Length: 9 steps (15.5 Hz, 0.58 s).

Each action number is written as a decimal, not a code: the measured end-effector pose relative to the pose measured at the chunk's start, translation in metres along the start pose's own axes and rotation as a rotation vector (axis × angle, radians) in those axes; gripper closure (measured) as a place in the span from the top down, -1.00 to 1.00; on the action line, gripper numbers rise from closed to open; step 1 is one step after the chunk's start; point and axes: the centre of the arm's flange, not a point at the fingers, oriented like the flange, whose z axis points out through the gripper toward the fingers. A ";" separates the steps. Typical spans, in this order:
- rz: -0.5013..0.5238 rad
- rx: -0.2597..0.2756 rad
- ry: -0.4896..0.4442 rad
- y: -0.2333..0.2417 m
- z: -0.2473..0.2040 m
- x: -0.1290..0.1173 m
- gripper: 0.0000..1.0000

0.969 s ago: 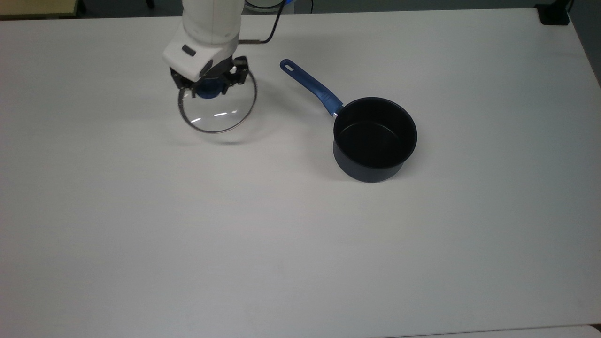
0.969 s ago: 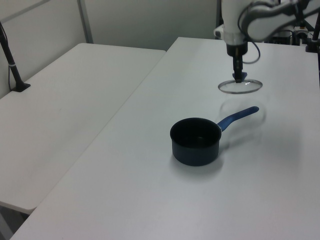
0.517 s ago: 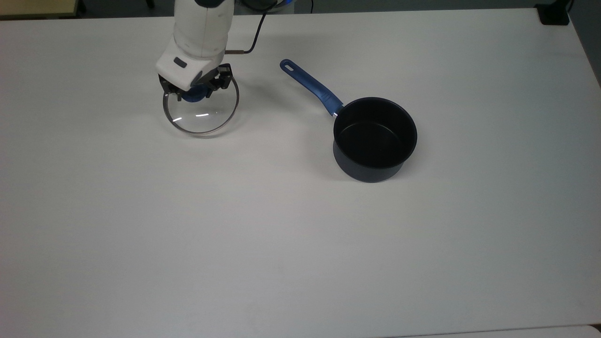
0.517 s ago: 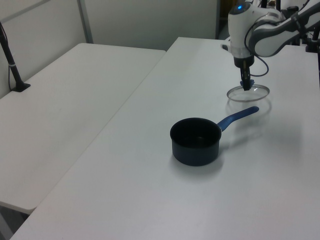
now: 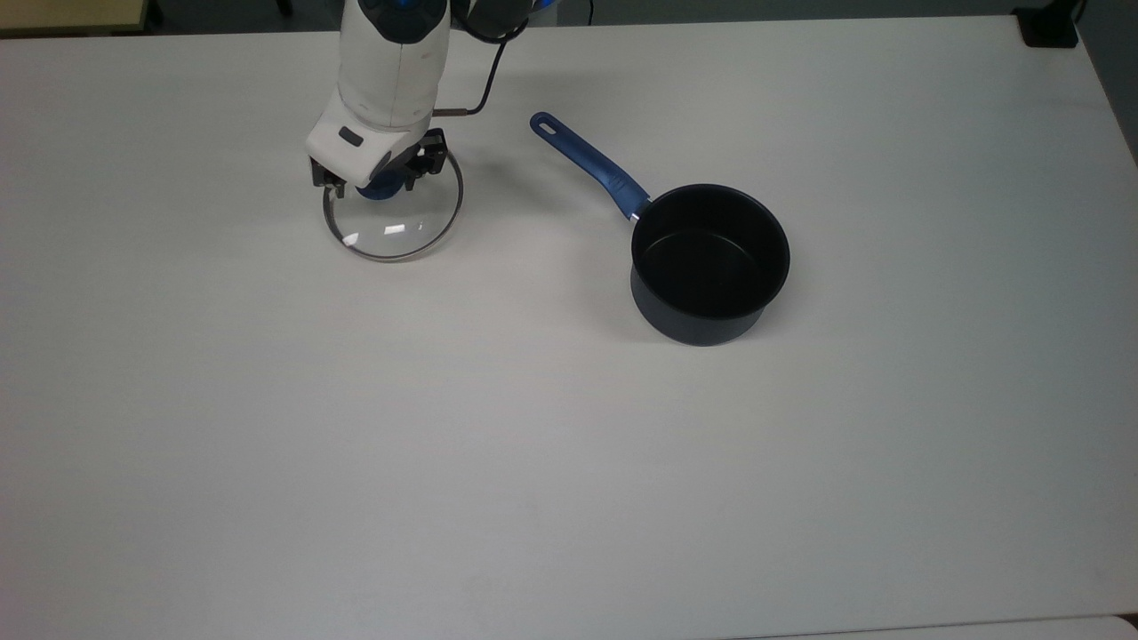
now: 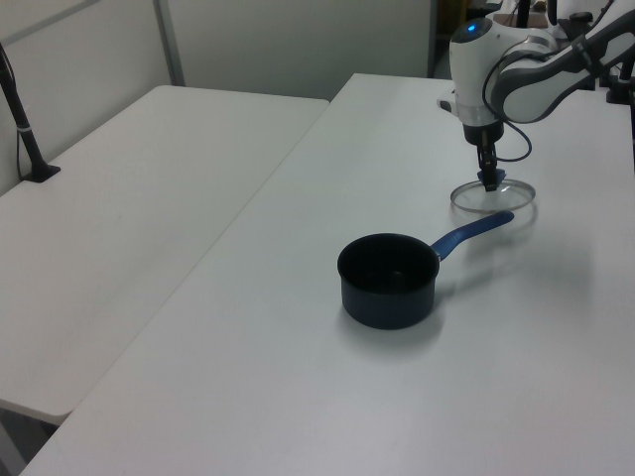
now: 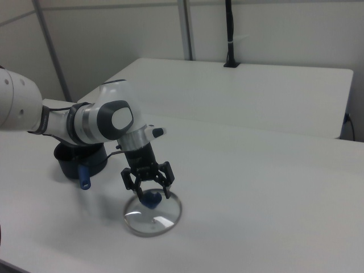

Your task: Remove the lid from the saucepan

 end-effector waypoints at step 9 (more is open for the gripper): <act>0.214 -0.014 0.122 0.020 -0.076 0.012 1.00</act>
